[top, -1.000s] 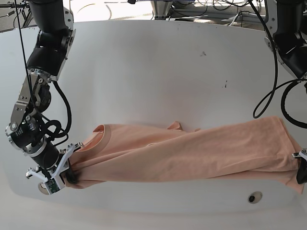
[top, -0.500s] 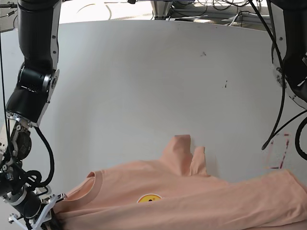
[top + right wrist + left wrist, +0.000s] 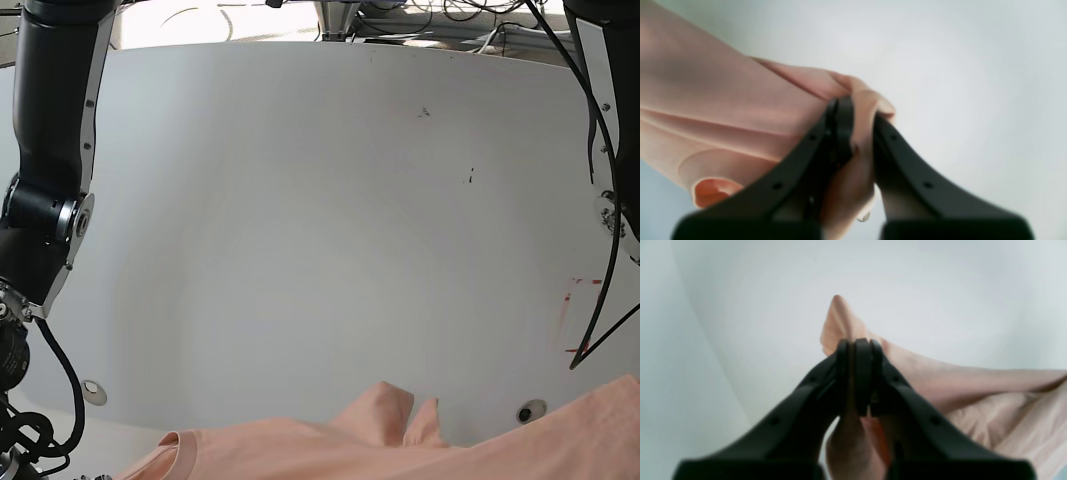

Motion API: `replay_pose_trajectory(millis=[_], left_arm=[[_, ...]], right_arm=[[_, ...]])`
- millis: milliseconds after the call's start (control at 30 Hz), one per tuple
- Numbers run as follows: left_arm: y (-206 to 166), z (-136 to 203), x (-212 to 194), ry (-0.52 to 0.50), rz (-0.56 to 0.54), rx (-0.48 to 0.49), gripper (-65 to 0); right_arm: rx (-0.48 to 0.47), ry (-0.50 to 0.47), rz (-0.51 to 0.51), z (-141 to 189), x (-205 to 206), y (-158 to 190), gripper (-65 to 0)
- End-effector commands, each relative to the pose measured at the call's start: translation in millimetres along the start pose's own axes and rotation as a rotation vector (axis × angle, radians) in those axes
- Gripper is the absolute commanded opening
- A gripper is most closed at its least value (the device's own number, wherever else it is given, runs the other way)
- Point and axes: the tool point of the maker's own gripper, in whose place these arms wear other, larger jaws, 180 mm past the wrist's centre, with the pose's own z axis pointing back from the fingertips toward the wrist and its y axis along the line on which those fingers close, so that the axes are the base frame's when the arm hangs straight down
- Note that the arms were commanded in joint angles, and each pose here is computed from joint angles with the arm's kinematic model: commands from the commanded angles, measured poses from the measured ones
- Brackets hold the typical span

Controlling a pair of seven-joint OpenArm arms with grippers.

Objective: Fold the T-shirt properly
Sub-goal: 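Lift the stretched peach shirt with both grippers toward the robot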

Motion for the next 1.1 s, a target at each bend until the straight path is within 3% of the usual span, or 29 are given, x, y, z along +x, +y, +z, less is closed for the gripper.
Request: replay_pose_trajectory(millis=[0, 900, 1067], left_arm=[[9, 2, 25, -0.062, 0.002, 0.017, -65.0], [13, -7, 33, -0.073, 0.046, 0.0, -65.0], [10, -9, 9, -0.025, 0.051, -0.005, -65.0]], right_arm=[[-0.04, -0.064, 0.02, 11, 29, -16, -64.8], [-0.052, -0.083, 0.036, 17, 39, -17, -64.8], [-0.055, -0.075, 0.046, 20, 30, -12, -64.8]])
